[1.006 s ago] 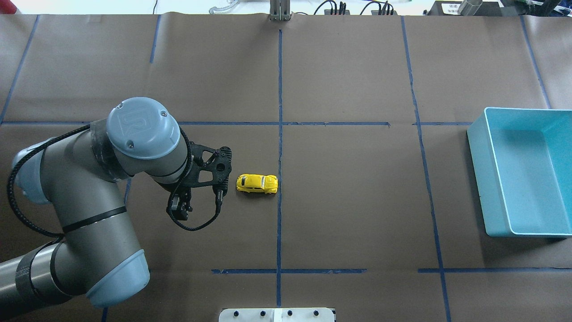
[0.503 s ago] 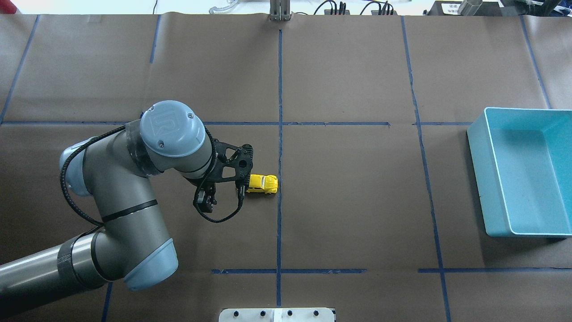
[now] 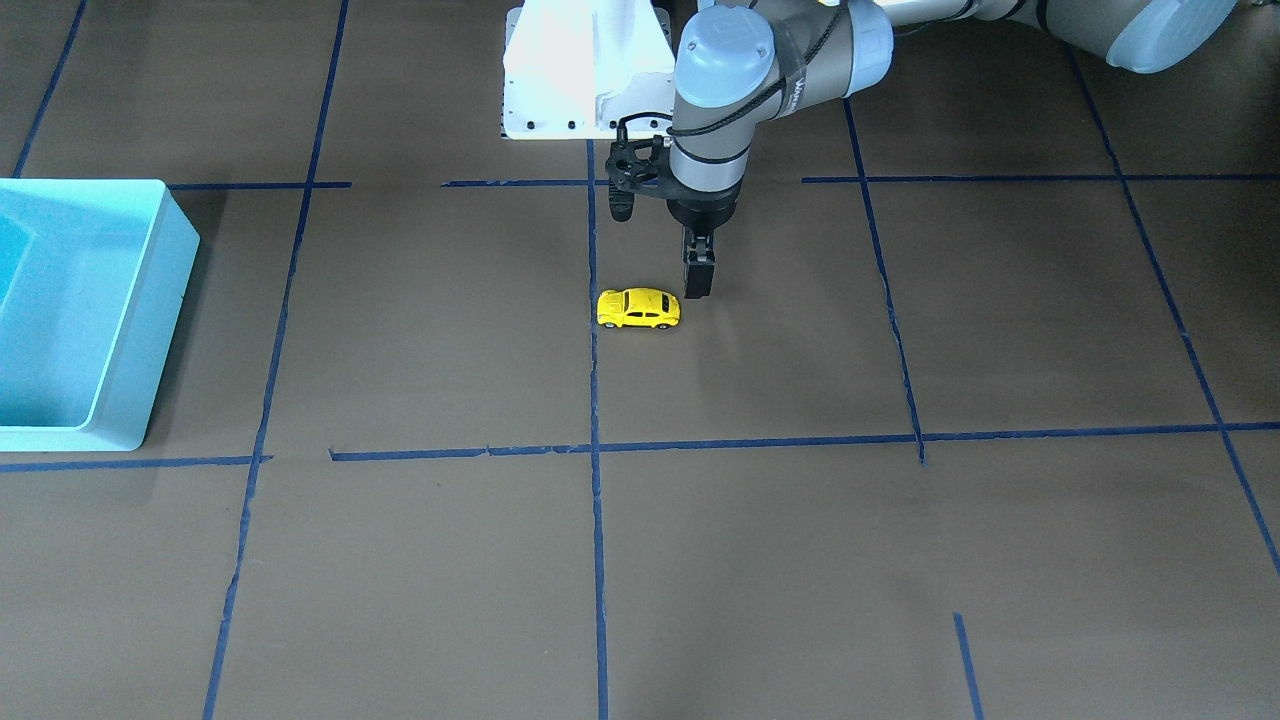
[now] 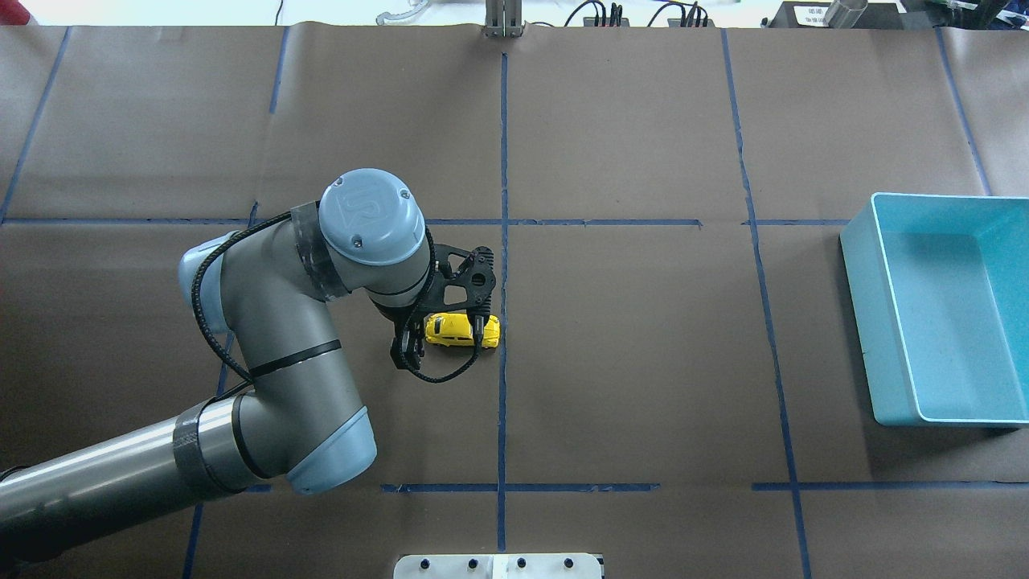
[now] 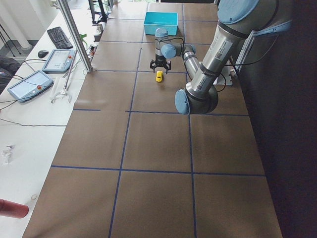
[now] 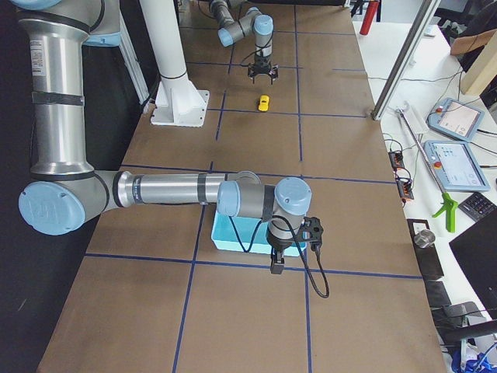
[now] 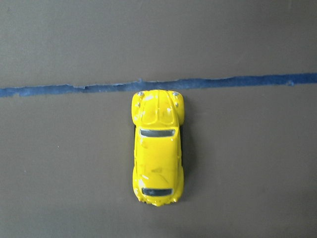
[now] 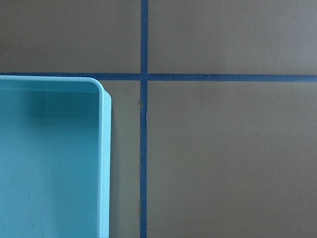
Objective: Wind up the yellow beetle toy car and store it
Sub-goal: 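Lower the left gripper onto the yellow car and close on it, then press the held car down against the table with the left gripper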
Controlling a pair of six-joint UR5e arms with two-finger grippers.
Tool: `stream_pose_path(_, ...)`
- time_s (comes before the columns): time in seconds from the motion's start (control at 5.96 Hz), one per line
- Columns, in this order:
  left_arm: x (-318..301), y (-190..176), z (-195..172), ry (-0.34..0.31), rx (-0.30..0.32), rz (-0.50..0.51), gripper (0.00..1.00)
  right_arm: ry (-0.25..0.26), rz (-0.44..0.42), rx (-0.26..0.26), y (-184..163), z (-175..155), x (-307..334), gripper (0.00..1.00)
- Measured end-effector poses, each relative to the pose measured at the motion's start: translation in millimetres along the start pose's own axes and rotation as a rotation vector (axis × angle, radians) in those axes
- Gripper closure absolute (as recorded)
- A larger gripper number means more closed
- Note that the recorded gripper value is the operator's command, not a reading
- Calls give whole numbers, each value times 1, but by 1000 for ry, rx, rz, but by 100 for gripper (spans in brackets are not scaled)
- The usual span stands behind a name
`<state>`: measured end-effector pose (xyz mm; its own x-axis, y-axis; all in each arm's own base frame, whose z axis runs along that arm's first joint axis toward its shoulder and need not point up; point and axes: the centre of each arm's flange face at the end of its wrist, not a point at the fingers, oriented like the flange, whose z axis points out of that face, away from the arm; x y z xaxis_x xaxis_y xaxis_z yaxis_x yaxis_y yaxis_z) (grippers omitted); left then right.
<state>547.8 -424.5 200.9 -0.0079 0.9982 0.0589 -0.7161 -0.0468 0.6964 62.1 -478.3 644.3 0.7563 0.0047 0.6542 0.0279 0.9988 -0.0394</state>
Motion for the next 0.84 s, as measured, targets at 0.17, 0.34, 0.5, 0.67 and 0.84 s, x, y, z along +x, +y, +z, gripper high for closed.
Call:
stream_pose_path(0.17, -9, -14, 8, 4, -8, 0, 0, 0, 0, 0, 0, 0, 0, 0)
stream_pose_path(0.34, -16, -27, 15, 7, -12, 1, 0, 0, 0, 0, 0, 0, 0, 0)
stream_pose_path(0.5, -19, -37, 23, 12, -15, 2, 0, 0, 0, 0, 0, 0, 0, 0)
stream_pose_path(0.67, -19, -46, 32, 17, -14, 4, 0, 0, 0, 0, 0, 0, 0, 0)
stream_pose_path(0.84, -16, -52, 39, 23, -13, 7, 0, 0, 0, 0, 0, 0, 0, 0)
